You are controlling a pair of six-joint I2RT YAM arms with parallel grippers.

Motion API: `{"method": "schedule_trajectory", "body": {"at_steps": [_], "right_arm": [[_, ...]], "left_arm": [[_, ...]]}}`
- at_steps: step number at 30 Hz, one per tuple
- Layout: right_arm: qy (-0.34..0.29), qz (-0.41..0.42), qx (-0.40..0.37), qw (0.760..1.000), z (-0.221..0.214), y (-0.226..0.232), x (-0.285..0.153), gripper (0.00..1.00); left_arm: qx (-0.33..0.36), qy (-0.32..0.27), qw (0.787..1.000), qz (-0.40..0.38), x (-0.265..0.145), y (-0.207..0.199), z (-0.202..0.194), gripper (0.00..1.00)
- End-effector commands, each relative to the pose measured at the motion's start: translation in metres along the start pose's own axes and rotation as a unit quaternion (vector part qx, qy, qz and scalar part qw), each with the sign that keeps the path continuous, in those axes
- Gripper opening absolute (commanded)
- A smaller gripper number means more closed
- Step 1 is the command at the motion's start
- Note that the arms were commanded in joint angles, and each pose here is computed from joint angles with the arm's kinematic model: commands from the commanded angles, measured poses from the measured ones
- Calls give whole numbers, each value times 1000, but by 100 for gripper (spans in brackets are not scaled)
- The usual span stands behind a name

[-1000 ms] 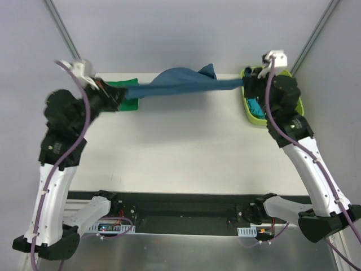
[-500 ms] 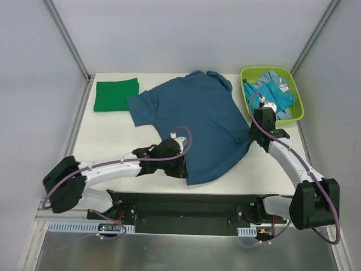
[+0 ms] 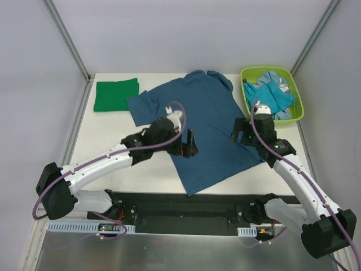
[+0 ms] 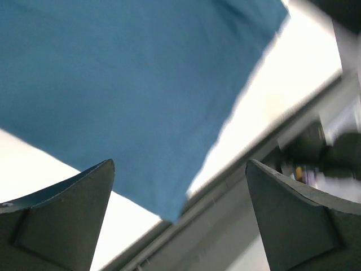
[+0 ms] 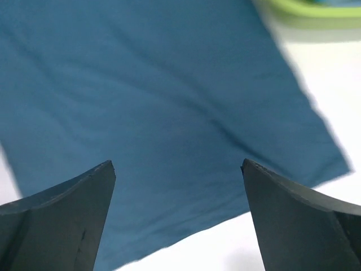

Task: Fold and stack the t-shirts
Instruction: Flatten out the tshirt

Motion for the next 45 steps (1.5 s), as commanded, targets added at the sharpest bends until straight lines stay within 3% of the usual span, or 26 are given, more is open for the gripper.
{"method": "schedule_trajectory", "body": {"at_steps": [1, 5, 8, 11, 19, 26, 34, 38, 42, 45], "right_arm": [[104, 103, -25, 989, -53, 45, 3, 96], [161, 154, -77, 972, -84, 92, 13, 96], [208, 143, -120, 960, -98, 109, 25, 96], [233, 123, -129, 956, -109, 115, 39, 96], [285, 91, -117, 947, -144, 96, 55, 96], [304, 52, -101, 946, -153, 74, 55, 96], [311, -26, -29, 950, -136, 16, 55, 96], [299, -45, -3, 953, -120, -7, 50, 96], [261, -61, -5, 963, -97, -17, 41, 96], [233, -43, -7, 972, -84, -12, 33, 96]], "left_arm": [[-50, -48, 991, 111, -4, 71, 52, 99], [-64, -47, 985, 155, 24, 132, 96, 99], [-92, -38, 975, 200, 51, 190, 121, 99], [-129, -4, 977, 171, 78, 227, 125, 99], [-137, 61, 958, 243, 106, 267, 96, 99], [-189, 122, 948, 226, 93, 251, 52, 99], [-259, 153, 929, 214, 17, 173, -29, 99], [-230, 152, 952, 136, -10, 110, -57, 99], [-173, 124, 976, 41, -35, 65, -51, 99], [-139, 59, 982, 110, -44, 76, -35, 99]]}}
Point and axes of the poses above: each gripper's point midway between its finger pads, its own x axis out along the fingers, its own y axis along the line the jaws close on, z = x × y, the point moved 8 cm from there along -x, back along the fingers, and after that the axes turned 12 degrees about x, right-handed, at the moved point
